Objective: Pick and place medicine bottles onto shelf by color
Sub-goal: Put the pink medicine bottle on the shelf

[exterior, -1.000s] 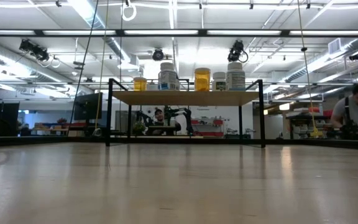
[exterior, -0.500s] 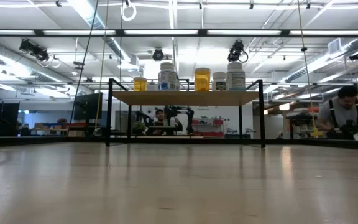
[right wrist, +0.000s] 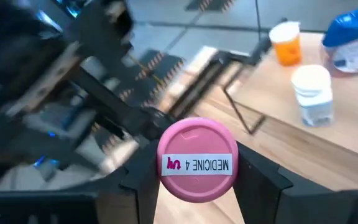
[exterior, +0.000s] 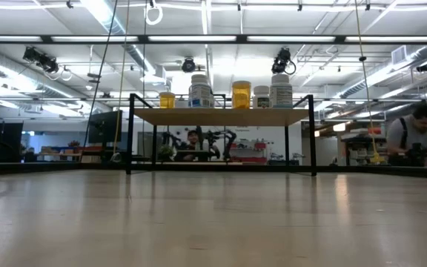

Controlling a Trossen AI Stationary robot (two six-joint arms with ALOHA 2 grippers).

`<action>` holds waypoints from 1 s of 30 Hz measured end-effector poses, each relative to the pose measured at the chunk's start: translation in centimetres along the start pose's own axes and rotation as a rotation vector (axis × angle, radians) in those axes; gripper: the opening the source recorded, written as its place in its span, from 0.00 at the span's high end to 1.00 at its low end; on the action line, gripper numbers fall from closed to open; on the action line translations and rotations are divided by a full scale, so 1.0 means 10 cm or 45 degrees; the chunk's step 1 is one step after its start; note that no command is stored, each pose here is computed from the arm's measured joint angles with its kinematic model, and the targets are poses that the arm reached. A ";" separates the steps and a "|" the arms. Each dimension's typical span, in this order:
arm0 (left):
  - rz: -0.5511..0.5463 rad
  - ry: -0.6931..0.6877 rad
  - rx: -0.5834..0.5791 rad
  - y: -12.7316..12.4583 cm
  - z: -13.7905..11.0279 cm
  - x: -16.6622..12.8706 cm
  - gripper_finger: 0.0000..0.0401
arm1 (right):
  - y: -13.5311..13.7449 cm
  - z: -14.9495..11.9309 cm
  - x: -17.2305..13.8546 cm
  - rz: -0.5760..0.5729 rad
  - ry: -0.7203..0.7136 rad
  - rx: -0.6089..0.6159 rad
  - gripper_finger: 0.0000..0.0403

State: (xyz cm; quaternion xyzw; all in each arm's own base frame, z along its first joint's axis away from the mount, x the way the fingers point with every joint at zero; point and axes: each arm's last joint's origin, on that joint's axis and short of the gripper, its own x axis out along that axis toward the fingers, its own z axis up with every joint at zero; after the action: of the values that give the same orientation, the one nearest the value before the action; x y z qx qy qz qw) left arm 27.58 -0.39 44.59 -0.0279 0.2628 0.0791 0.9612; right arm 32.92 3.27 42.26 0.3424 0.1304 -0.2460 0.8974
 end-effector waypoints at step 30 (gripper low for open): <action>0.235 -0.732 0.099 0.14 0.39 -0.89 0.27 | 0.26 0.66 -0.42 0.739 -0.334 0.591 0.56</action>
State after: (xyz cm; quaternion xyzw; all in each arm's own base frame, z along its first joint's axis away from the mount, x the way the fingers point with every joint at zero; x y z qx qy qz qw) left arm 21.75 0.17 52.47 0.0565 -0.0157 0.1605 0.9853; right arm 31.18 1.95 50.16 0.5245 -0.1468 -0.0467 0.8373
